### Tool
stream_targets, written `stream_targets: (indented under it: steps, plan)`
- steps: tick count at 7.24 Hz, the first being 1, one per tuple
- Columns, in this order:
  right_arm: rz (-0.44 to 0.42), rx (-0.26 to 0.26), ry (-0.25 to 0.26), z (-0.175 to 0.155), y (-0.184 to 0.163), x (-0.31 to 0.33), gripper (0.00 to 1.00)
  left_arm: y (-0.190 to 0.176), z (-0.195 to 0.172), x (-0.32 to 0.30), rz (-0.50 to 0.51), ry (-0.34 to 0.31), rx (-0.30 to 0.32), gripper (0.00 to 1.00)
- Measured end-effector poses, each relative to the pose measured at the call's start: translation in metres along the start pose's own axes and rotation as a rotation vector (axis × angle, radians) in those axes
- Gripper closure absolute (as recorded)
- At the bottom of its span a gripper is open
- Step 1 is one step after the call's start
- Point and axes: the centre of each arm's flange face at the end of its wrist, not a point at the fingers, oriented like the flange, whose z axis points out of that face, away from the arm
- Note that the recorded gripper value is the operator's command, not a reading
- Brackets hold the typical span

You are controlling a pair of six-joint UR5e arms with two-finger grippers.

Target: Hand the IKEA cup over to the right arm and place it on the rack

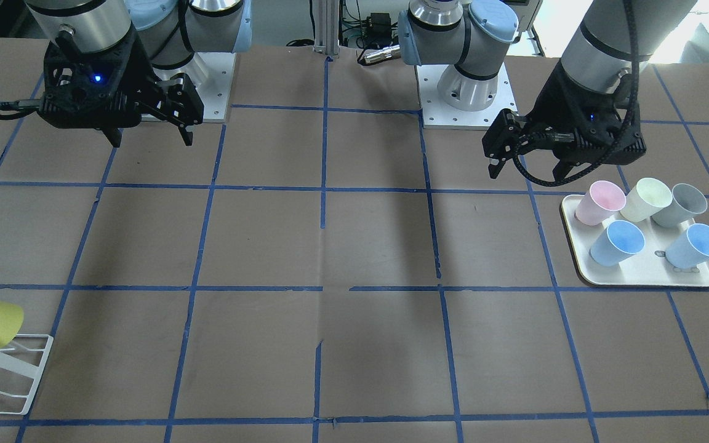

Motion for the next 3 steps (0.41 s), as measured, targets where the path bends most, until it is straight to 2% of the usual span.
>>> stream_targets:
  steps: [3]
  plan:
    - [0.003,0.007,-0.003,-0.0017,0.0008,-0.0007,0.00,0.0000,0.0010,0.0002,0.000,0.003,-0.002,0.00]
